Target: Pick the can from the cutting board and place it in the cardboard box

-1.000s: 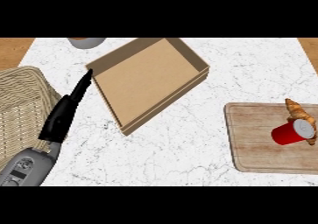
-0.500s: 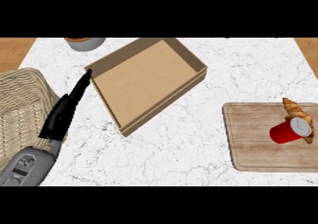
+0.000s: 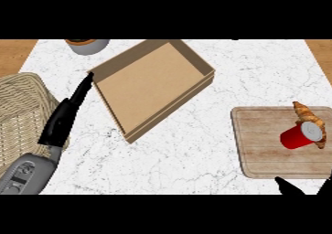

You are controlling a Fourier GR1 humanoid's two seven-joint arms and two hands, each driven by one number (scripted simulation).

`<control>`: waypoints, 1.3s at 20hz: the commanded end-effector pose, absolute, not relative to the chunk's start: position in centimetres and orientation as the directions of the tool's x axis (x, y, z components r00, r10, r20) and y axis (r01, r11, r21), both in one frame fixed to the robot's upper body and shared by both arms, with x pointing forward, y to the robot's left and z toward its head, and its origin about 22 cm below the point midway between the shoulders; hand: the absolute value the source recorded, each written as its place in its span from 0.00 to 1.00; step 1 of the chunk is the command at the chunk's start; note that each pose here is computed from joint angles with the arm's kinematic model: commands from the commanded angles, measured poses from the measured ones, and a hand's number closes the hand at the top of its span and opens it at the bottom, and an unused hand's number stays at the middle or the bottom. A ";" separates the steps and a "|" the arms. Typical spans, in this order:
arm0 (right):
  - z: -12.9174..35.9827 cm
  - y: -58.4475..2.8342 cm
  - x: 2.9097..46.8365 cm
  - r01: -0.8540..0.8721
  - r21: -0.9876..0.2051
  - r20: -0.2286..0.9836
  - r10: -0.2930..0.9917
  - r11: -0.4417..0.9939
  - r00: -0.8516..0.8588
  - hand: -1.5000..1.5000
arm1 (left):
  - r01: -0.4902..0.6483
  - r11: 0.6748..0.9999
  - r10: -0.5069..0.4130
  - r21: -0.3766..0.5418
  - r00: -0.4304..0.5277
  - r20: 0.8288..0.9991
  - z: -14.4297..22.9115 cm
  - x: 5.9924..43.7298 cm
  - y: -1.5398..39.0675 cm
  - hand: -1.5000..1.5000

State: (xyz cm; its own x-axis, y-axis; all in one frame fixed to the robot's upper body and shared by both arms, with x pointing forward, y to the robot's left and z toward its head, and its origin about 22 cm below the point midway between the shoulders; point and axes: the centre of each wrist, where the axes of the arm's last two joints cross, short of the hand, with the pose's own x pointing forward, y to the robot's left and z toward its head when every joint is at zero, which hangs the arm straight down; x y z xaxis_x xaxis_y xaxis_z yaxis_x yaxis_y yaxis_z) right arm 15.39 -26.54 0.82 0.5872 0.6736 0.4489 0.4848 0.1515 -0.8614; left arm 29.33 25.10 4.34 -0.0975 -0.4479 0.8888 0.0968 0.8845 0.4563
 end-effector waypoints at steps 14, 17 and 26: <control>0.8 -28.2 20.8 0.449 -0.877 0.441 0.654 0.169 0.614 0.00 | 0.089 0.881 -0.469 0.464 0.047 0.882 -1.1 26.6 27.5 0.50; 0.1 -27.8 21.1 0.418 -0.888 0.431 0.666 0.192 0.609 0.00 | 0.085 0.883 -0.466 0.462 0.044 0.883 -0.2 26.6 28.6 0.50; -1.3 -29.0 22.7 0.430 -0.876 0.455 0.674 0.220 0.582 0.00 | 0.094 0.889 -0.455 0.449 0.053 0.889 -0.3 27.2 27.7 0.50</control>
State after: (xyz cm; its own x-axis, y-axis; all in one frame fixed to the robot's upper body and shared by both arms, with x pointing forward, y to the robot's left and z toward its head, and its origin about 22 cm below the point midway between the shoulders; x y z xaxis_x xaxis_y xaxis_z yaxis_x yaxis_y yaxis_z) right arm 22.53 -28.68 -0.93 0.5950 0.6645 0.4521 0.4262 0.2161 -0.8785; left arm 29.25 25.30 4.02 -0.1015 -0.4572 0.8836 0.0967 0.8794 0.4661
